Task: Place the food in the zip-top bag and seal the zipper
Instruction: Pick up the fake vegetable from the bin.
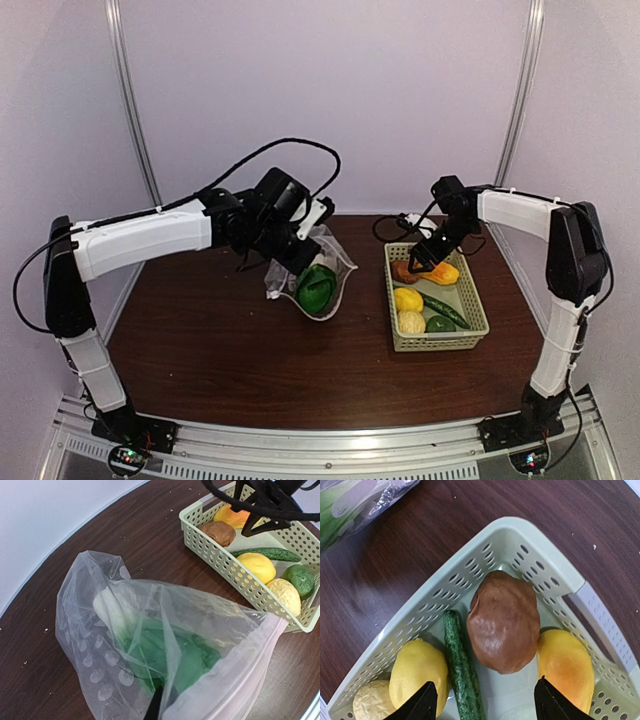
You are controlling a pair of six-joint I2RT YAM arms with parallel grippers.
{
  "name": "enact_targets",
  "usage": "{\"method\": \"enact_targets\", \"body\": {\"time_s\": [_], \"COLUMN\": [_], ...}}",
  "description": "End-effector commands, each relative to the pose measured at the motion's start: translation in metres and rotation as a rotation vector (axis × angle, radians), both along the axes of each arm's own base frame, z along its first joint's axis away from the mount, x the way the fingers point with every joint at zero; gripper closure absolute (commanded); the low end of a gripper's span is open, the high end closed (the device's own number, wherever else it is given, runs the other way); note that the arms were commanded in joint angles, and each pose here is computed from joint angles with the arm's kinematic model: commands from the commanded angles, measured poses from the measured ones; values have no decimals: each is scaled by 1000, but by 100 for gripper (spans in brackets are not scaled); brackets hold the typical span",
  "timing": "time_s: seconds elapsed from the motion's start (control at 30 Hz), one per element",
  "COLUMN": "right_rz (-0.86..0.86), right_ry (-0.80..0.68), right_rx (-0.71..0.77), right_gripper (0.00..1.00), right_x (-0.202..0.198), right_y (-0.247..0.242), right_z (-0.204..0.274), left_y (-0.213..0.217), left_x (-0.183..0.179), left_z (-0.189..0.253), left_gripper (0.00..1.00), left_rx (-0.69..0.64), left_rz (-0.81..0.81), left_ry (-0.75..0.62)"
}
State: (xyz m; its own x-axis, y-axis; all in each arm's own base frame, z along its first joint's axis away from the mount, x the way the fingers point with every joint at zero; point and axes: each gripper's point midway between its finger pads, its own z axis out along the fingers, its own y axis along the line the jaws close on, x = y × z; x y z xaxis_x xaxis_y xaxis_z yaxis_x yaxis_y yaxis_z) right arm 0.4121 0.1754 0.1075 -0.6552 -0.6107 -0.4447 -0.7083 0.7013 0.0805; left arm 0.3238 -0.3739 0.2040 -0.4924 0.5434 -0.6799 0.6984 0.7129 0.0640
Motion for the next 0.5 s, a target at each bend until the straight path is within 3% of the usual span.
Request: {"method": "enact_targets", "body": {"time_s": [0.0,0.47], "right_rz": [32,59], "right_ry": [-21,2], "right_rx": [-29,-25], "right_gripper": [32,27], "right_x": [18,32], "right_y": [6,25], "right_z": [-7,-46], "left_y": [-5,18], "left_x": [5,7], "left_z": [24,37], "left_gripper": [100,100], "left_rx": [-122,-207], "left_rz": [-3,32], "left_ry": [-51,-58]}}
